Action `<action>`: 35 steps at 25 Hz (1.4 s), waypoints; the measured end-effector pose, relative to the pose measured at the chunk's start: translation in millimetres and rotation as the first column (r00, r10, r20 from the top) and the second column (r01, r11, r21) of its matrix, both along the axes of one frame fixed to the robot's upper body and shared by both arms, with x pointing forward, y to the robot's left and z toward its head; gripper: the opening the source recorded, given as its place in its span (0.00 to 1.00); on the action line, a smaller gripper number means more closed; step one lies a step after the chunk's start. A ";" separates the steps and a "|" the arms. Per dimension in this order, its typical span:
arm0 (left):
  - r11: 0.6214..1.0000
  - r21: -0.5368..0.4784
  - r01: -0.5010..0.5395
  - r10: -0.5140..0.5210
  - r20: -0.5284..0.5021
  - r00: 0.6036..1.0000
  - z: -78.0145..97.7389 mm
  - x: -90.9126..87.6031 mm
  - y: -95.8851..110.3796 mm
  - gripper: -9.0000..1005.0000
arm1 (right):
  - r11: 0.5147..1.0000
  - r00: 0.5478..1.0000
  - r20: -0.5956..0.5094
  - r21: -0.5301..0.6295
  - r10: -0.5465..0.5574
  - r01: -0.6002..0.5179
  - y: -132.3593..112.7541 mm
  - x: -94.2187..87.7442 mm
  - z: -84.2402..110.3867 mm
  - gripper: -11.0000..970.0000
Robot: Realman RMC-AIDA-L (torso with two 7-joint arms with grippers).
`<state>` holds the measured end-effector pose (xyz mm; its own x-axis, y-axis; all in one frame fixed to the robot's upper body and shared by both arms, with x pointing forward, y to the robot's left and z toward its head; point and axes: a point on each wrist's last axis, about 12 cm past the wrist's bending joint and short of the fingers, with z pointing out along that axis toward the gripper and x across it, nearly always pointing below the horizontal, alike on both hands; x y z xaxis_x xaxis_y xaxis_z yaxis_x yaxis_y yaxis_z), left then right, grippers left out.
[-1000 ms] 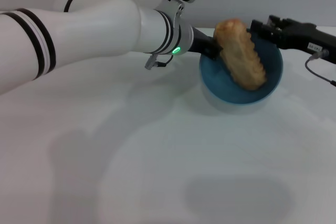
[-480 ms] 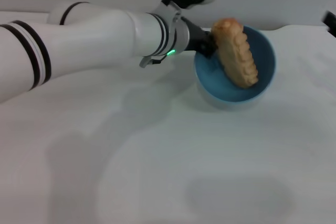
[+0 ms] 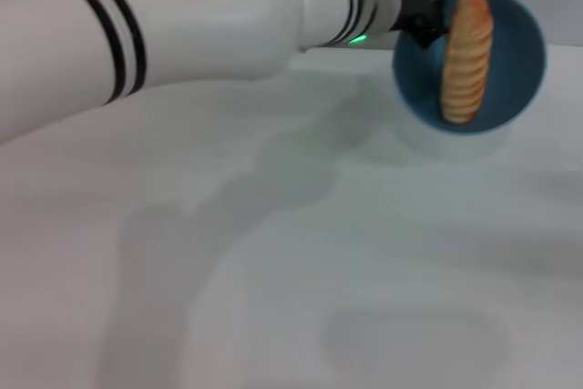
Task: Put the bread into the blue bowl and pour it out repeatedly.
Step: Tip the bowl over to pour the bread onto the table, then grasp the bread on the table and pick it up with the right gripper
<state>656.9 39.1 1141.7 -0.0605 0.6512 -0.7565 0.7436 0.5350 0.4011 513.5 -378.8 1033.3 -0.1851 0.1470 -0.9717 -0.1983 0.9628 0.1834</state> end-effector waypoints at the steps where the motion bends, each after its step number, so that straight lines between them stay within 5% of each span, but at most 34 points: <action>1: 1.000 0.017 0.021 -0.021 0.031 0.999 3.0 1.1 -3.4 0.01 | 1.000 1.000 0.006 0.010 -0.016 0.016 -2.9 -2.4 0.0 0.65; 9: 0.990 0.113 0.082 -0.105 0.222 0.969 7.7 6.4 -3.7 0.01 | 0.994 0.995 0.021 0.052 -0.100 0.099 -3.3 -6.4 -7.7 0.65; 18: 0.987 0.150 0.064 -0.096 0.221 0.971 -14.4 0.9 14.2 0.01 | 0.989 0.993 0.044 0.097 -0.112 0.107 14.8 7.6 -8.8 0.65; 26: 0.995 -0.039 -0.094 0.097 0.088 0.991 -22.2 3.0 35.8 0.01 | 0.973 0.997 -0.024 0.218 -0.069 0.073 31.4 19.6 -11.3 0.65; 35: 0.927 -0.201 -0.316 0.296 -0.123 0.947 -31.5 7.0 66.5 0.01 | 0.961 0.984 -0.127 0.264 0.124 -0.087 59.3 28.7 -14.2 0.64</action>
<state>663.9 105.6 1110.2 -0.3044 0.4121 -0.8588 0.5574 0.8082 0.1903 542.2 -319.5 1019.2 -0.3452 0.3605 -0.8665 -0.2502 0.8546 0.4551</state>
